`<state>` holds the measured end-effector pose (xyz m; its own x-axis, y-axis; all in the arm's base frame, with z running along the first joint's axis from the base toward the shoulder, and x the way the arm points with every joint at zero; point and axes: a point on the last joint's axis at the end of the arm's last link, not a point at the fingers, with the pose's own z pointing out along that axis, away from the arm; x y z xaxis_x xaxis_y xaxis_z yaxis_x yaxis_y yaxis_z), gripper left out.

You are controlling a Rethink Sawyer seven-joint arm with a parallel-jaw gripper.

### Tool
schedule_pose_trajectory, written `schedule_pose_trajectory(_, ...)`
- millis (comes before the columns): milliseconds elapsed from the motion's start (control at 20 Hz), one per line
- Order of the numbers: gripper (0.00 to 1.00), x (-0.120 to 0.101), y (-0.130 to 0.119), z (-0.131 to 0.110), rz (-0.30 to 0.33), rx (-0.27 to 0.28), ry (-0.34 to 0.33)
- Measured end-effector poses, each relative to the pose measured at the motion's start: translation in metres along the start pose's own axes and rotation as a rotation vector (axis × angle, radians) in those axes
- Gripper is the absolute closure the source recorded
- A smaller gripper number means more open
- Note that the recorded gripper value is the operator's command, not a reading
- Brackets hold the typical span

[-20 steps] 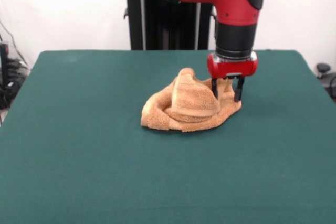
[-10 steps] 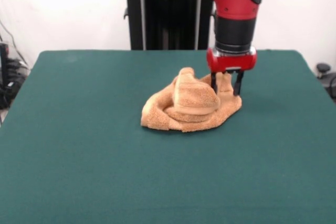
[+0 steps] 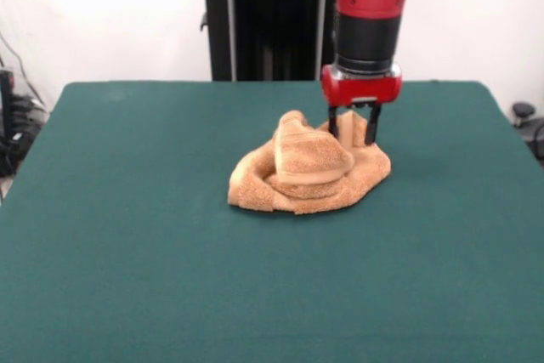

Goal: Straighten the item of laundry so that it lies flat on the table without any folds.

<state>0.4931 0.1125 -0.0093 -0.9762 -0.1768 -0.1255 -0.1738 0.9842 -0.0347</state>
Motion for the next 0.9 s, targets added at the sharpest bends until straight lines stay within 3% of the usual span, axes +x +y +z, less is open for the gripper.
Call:
schedule_pose_trajectory(300,0.0,0.006,-0.028,0.001,0.009,0.007,0.003)
schedule_pose_trajectory(900,0.0,0.014,-0.035,0.003,-0.022,0.008,0.008)
